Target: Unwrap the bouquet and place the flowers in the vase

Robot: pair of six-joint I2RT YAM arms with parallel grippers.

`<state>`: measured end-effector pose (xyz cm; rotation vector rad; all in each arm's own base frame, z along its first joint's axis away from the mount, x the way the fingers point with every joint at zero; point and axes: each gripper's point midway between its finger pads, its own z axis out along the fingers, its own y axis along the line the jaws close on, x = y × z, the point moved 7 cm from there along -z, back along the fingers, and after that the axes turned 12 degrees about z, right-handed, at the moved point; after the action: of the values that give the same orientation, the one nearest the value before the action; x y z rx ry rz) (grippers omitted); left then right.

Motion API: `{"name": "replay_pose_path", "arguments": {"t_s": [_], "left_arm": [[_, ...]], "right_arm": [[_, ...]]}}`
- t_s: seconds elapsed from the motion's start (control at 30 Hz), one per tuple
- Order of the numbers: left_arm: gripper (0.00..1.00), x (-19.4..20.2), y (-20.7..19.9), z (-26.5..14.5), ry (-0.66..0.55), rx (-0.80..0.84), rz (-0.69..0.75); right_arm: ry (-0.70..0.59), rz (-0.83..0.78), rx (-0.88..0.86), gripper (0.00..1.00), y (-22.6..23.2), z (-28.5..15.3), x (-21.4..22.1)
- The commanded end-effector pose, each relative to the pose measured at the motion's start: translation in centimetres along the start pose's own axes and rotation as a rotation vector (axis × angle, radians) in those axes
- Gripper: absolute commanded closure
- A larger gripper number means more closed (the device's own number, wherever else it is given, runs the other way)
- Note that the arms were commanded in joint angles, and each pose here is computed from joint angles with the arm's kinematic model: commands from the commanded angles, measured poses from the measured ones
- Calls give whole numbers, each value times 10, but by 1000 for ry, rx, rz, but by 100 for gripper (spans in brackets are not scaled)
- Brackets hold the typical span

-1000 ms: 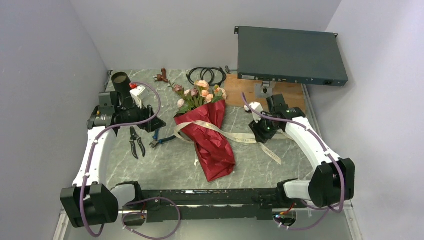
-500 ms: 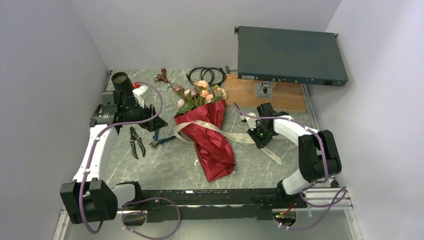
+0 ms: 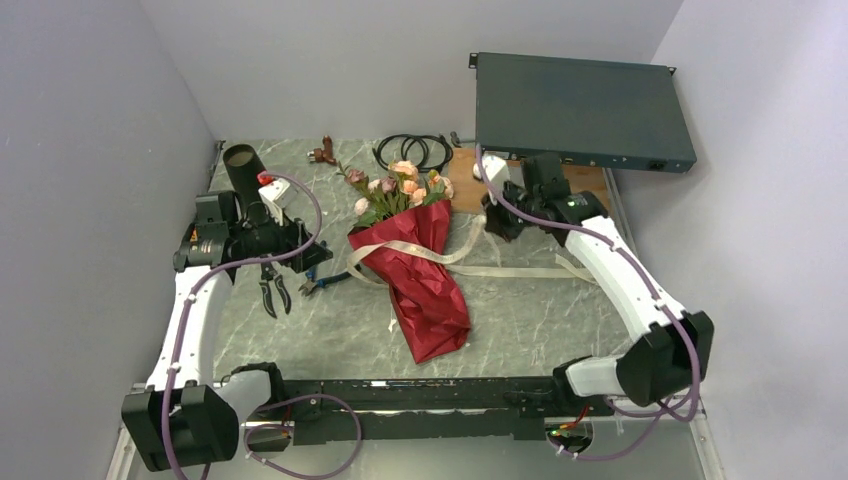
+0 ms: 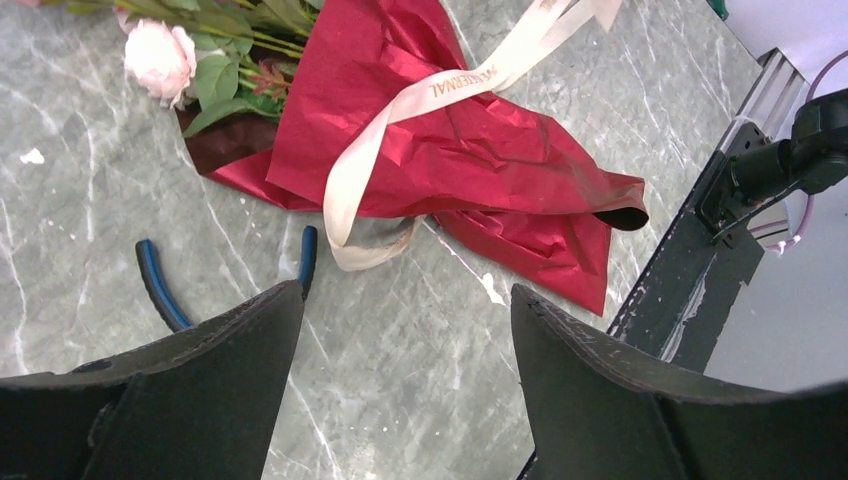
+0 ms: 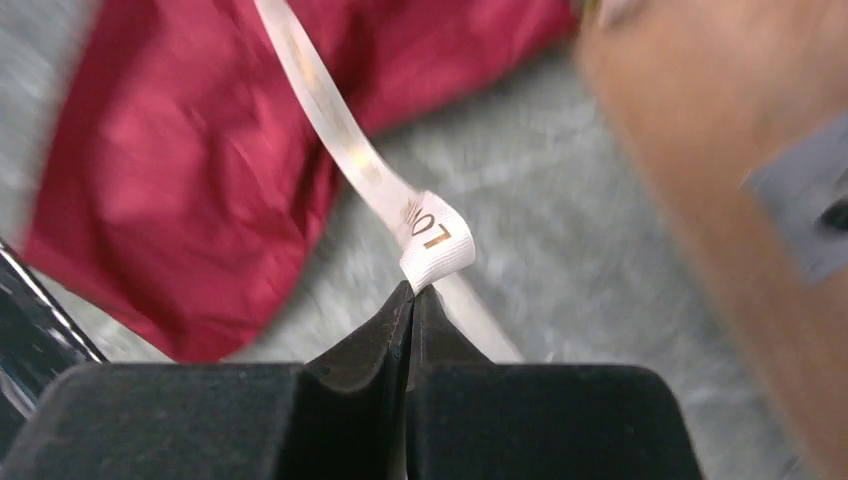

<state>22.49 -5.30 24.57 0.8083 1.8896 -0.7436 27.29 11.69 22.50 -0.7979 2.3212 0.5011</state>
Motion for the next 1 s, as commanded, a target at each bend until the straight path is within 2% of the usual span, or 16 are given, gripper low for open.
{"name": "replay_pose_path", "arguments": {"t_s": [0.0,0.17,0.3,0.4,0.57,0.7,0.87,0.93,0.97], "left_arm": [[18,-18,-3,-3,-95,45,181],[16,-34,-4,5,-133,80,281],[18,-29,-10,35,-57,142,346],[22,-26,-9,48,-24,148,342],[27,-24,6,58,-37,64,347],[28,-12,14,72,-30,111,356],[37,7,26,87,-50,88,276],[42,9,31,90,-76,85,222],[47,10,31,92,-80,97,210]], "right_arm": [[-221,-27,-175,100,43,-40,-72],[-379,-124,-290,100,70,-59,-146],[-510,-180,-378,100,84,-79,-196],[-590,-219,-431,100,93,-98,-222],[-669,-248,-504,100,108,-119,-240],[-692,-257,-528,100,119,-115,-252],[-721,-272,-494,100,130,-109,-270],[-721,-276,-482,100,131,-109,-273],[-718,-278,-477,100,131,-110,-272]]}}
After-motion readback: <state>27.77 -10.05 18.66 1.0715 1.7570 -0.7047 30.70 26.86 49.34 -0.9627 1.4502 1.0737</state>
